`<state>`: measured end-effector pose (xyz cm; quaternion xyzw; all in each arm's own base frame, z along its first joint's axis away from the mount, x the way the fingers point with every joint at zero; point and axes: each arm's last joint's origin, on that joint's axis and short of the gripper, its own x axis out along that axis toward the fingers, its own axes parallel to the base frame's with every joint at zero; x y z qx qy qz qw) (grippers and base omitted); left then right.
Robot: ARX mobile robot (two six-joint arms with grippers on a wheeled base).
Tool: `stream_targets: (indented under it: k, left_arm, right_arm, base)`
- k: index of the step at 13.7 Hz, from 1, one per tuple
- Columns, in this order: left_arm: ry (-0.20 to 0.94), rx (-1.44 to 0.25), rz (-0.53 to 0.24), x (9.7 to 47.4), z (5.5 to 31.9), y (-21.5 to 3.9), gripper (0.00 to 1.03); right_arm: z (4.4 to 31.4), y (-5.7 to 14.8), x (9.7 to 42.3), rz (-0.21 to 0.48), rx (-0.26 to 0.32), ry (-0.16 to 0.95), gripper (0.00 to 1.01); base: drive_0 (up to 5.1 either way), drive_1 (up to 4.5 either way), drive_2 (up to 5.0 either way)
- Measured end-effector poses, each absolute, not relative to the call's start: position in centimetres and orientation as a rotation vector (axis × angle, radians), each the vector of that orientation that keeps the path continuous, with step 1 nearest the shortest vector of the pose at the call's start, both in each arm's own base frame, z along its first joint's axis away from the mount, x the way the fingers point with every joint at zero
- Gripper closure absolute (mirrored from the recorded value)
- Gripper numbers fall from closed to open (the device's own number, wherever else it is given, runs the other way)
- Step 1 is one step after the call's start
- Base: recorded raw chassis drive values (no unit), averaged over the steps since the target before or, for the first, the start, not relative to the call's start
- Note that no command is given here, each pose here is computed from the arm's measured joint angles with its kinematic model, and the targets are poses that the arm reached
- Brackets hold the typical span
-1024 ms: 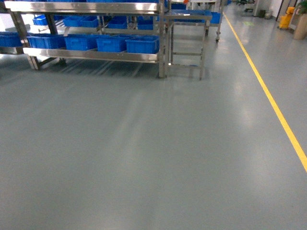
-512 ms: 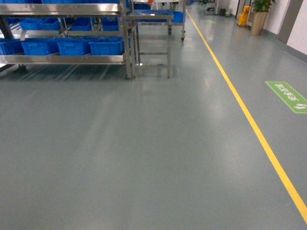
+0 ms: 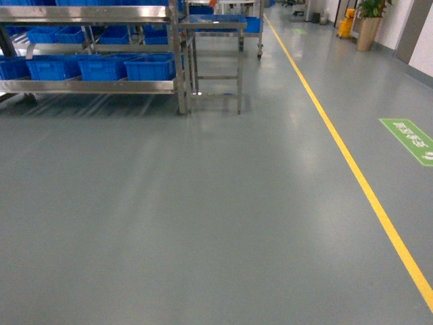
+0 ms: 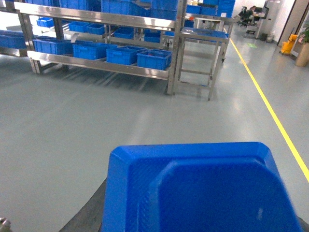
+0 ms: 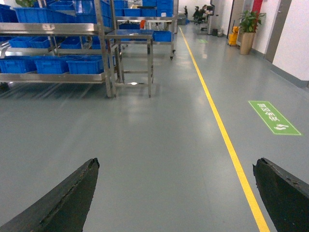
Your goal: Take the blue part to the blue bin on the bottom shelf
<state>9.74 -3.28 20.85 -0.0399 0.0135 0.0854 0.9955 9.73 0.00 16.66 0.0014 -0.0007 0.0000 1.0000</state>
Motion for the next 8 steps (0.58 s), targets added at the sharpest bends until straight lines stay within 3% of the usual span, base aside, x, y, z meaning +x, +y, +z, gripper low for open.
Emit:
stream_targets:
  k: [8]
  left_arm:
    - [0.028, -0.08, 0.171, 9.76, 20.84, -3.28, 0.59]
  right_arm:
    - [16.65, 0.0, 9.73, 0.0, 0.002, -0.001, 0.03]
  base:
    - [0.0, 4.28, -4.3]
